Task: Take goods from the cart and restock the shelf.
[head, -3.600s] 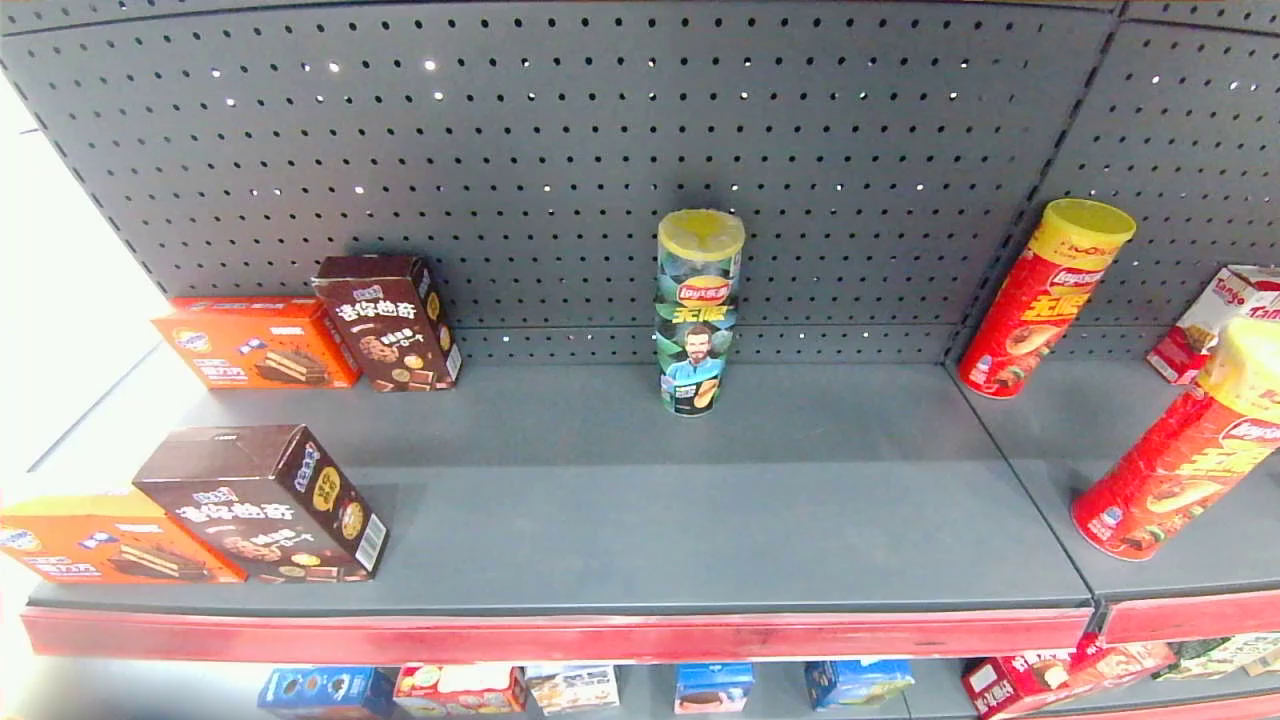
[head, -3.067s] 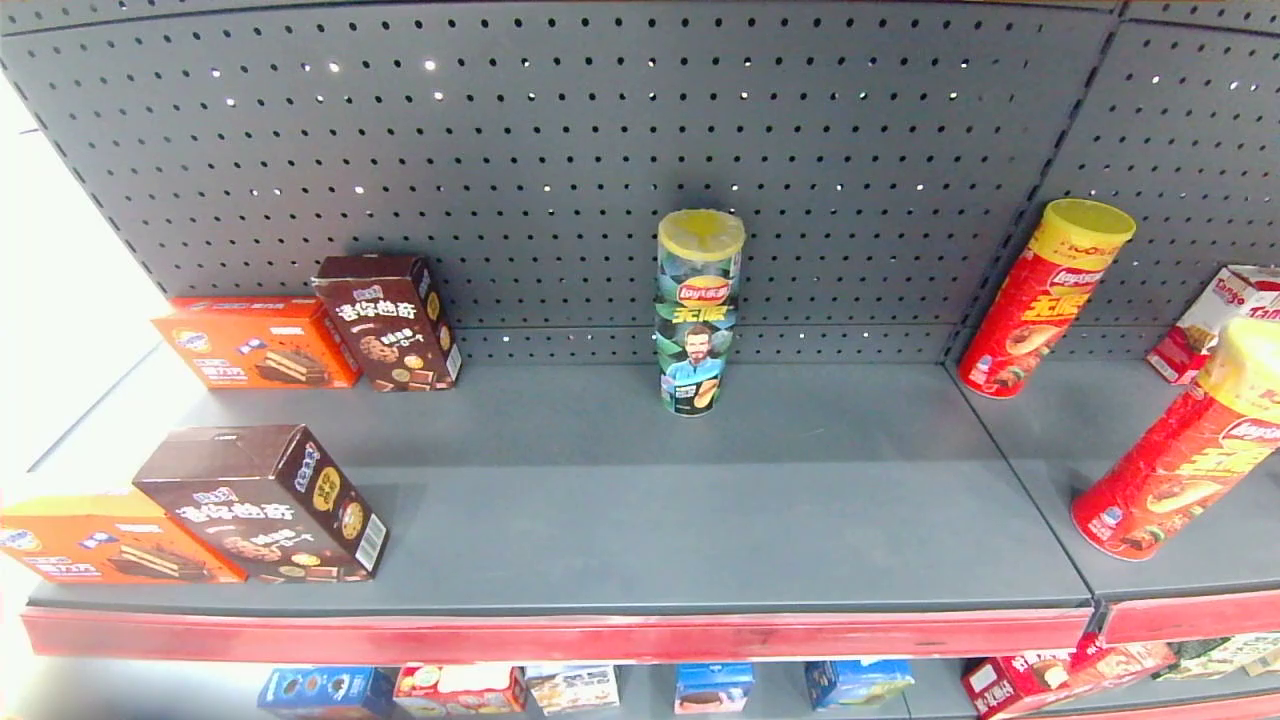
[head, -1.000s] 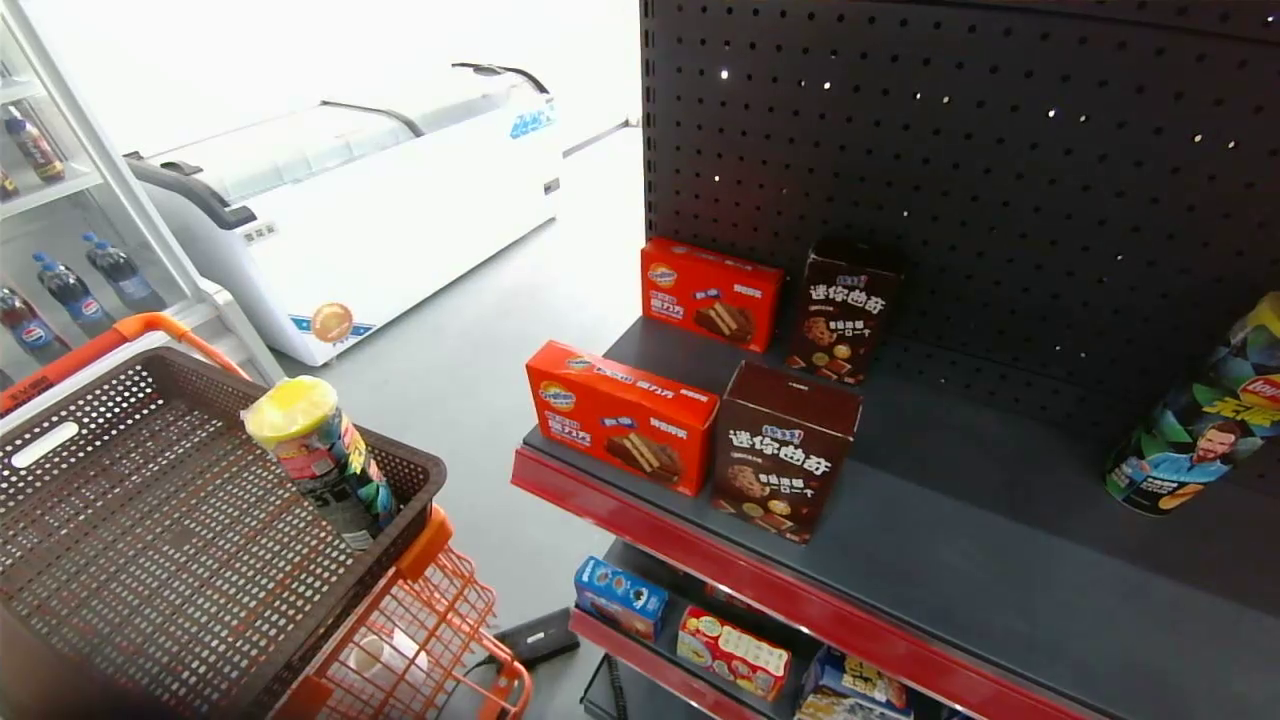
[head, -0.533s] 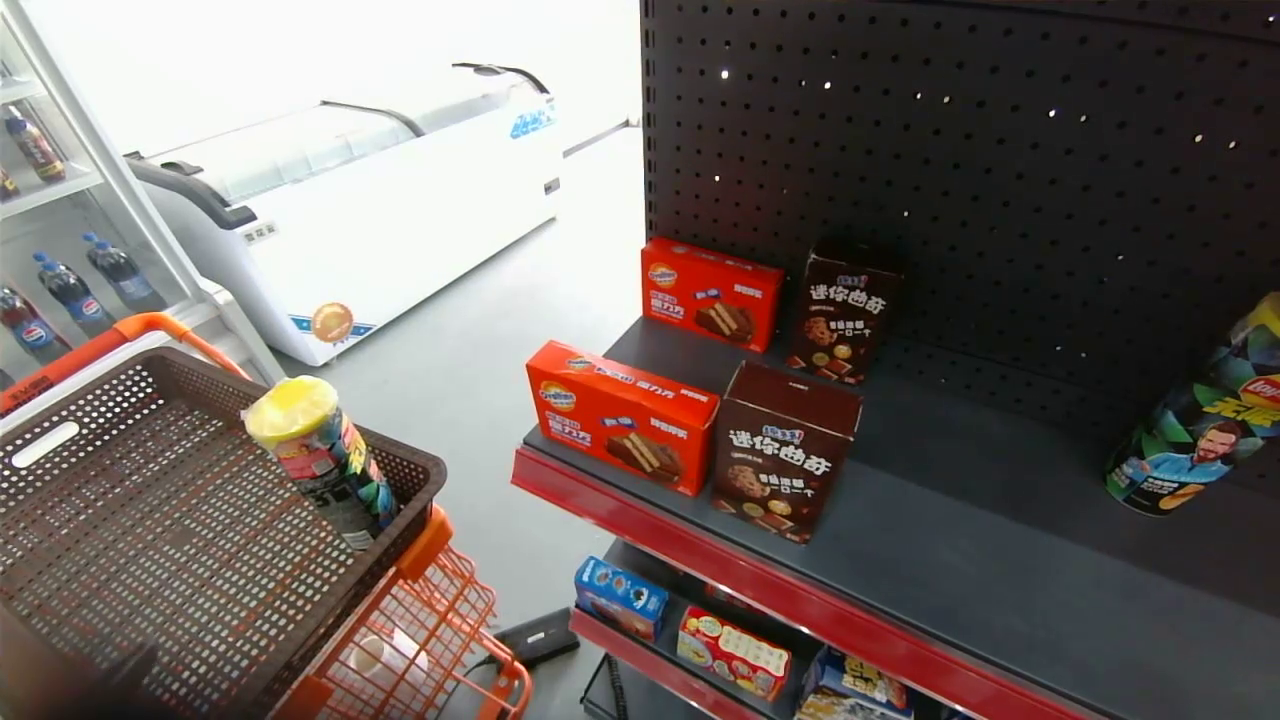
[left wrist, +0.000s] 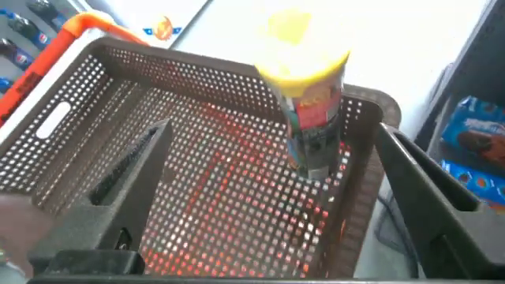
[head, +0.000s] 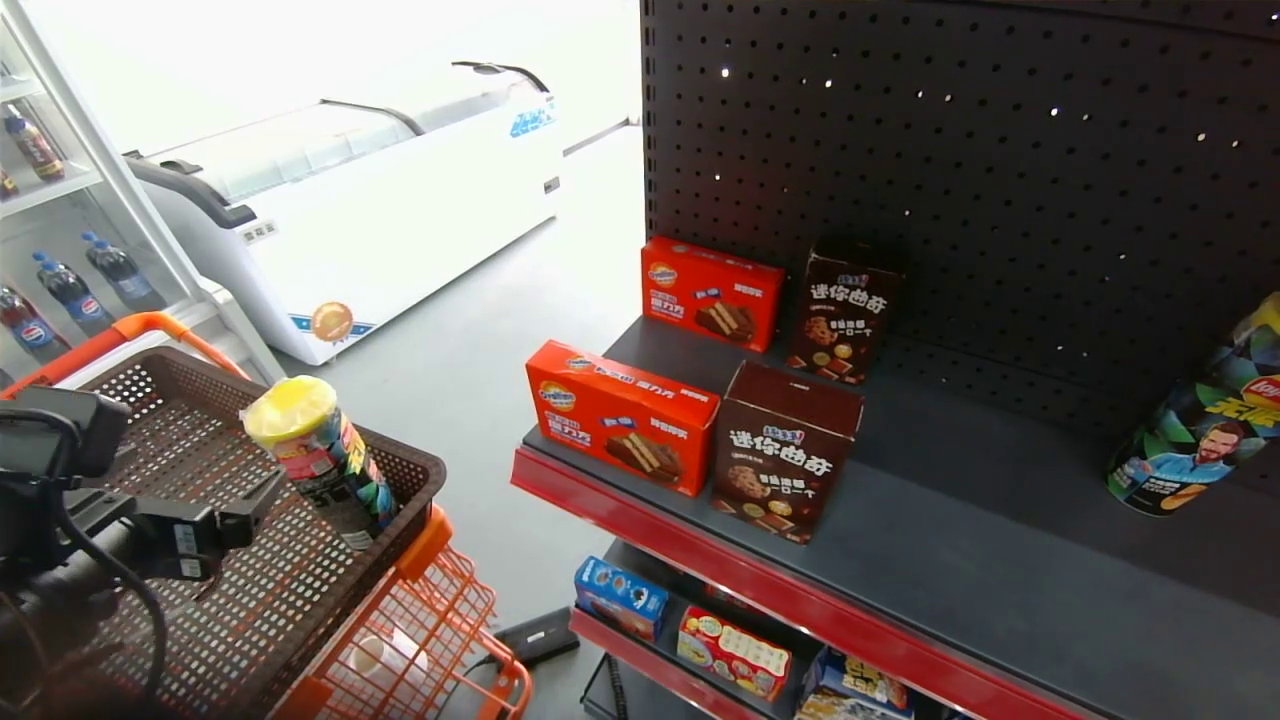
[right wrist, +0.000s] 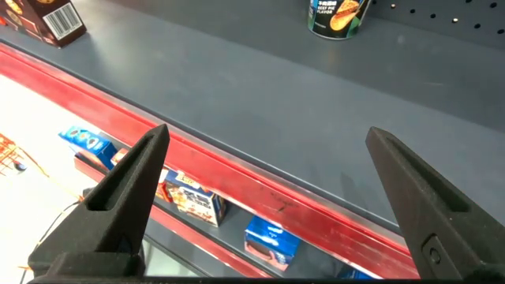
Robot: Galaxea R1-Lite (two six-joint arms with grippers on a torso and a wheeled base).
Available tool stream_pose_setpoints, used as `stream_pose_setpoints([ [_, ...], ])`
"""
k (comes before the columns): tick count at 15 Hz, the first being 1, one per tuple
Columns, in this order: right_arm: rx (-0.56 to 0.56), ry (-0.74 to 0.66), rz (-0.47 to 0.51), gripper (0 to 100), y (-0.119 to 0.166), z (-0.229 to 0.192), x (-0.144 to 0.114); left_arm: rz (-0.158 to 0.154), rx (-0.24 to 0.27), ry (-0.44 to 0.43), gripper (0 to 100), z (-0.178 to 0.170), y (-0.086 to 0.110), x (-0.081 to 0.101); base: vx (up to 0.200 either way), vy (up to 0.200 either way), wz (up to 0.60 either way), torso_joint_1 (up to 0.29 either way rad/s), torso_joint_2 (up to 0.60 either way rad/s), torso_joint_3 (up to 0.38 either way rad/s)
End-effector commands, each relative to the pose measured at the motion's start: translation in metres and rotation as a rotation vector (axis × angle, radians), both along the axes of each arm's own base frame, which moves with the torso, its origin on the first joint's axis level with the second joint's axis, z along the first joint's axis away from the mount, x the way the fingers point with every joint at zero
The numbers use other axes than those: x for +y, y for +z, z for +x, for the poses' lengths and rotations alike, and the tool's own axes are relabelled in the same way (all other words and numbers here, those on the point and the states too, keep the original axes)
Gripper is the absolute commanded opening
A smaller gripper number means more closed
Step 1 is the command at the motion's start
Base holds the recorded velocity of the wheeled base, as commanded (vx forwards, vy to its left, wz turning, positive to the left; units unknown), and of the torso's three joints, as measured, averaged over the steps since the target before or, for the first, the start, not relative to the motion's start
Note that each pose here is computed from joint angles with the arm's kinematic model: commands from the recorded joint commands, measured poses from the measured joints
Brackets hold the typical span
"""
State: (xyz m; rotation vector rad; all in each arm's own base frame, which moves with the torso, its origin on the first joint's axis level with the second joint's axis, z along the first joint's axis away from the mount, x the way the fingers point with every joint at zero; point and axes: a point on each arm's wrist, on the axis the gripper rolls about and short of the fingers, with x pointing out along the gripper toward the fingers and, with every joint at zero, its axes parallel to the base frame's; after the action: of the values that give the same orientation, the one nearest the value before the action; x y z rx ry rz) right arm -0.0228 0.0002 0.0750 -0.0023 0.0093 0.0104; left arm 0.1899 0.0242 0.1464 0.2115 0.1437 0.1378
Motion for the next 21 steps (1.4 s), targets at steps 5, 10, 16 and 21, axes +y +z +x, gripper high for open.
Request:
stream_pose_setpoints([
  [5, 0.001, 0.0, -0.001, 100, 0.0, 0.0, 0.0, -0.221, 0.091, -0.025, 100, 0.058, -0.063, -0.009, 0.0, 0.0, 0.0, 0.0, 0.0, 0.0],
  [10, 0.001, 0.0, -0.001, 100, 0.0, 0.0, 0.0, -0.222, 0.051, -0.021, 100, 0.087, -0.073, -0.005, 0.0, 0.0, 0.0, 0.0, 0.0, 0.0],
  [16, 0.001, 0.0, -0.001, 100, 0.0, 0.0, 0.0, -0.224, 0.005, -0.023, 0, 0.115, -0.085, -0.003, 0.0, 0.0, 0.0, 0.0, 0.0, 0.0],
  [21, 0.001, 0.0, -0.001, 100, 0.0, 0.0, 0.0, -0.22, -0.045, -0.031, 0, 0.134, -0.08, -0.001, 0.0, 0.0, 0.0, 0.0, 0.0, 0.0],
])
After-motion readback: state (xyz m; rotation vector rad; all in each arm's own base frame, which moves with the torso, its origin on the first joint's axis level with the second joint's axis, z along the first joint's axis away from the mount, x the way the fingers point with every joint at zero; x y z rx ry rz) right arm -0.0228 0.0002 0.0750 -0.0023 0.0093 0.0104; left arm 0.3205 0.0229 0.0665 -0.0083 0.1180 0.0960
